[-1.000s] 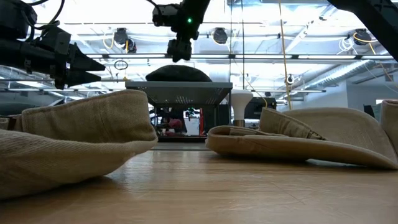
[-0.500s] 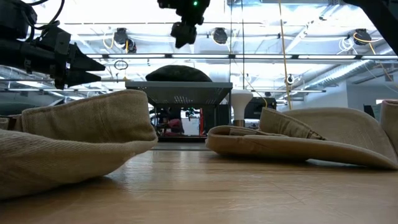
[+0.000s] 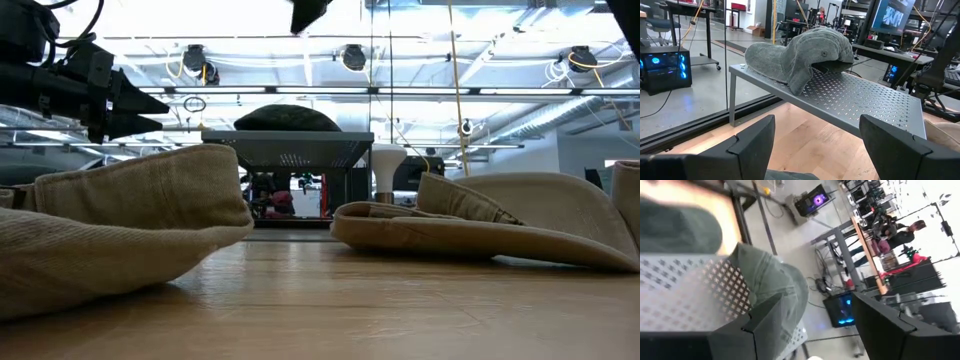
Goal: Pick & Place hat
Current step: Put the middle brown cap on the shelf
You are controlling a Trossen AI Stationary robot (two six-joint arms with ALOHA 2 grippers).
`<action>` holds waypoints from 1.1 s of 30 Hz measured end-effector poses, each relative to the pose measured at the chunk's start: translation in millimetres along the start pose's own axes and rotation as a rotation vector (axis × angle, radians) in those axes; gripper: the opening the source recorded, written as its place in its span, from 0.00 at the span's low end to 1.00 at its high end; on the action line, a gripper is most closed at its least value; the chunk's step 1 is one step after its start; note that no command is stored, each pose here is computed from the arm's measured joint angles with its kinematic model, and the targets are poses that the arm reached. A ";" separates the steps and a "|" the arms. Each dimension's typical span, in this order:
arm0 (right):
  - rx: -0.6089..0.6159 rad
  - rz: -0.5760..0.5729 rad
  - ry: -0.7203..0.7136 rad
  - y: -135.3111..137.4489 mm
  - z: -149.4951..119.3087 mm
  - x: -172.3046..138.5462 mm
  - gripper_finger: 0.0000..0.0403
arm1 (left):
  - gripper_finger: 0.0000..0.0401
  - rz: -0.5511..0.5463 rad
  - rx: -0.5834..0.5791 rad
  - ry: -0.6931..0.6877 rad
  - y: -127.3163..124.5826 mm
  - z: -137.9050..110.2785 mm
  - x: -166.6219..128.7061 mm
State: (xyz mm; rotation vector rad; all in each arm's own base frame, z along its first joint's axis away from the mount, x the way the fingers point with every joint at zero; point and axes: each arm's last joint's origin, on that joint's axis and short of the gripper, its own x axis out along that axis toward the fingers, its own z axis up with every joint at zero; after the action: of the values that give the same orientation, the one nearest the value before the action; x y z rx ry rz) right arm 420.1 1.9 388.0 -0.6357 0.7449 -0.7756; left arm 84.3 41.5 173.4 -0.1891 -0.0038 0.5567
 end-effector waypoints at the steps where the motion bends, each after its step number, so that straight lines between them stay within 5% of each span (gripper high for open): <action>1: 0.018 0.008 0.000 -3.2 -1.2 -7.5 0.57 | 0.73 0.000 0.000 0.000 0.0 0.0 0.0; 12: 0.134 0.105 0.015 -24.9 -21.4 -75.7 0.57 | 0.73 0.000 0.000 0.000 0.0 -0.1 0.0; 17: 0.201 0.234 0.028 -29.3 -30.0 -97.2 0.57 | 0.73 -0.001 0.000 0.000 0.0 -0.1 0.0; 33: 0.484 0.452 0.336 -40.8 -68.7 -137.9 0.57 | 0.73 -0.001 0.000 0.000 0.0 -0.1 0.0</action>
State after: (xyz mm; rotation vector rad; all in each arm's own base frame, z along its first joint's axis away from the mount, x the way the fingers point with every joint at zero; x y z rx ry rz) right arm 282.8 73.2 426.5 0.1078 0.9225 -0.6126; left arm 84.3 41.5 173.4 -0.1893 -0.0036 0.5556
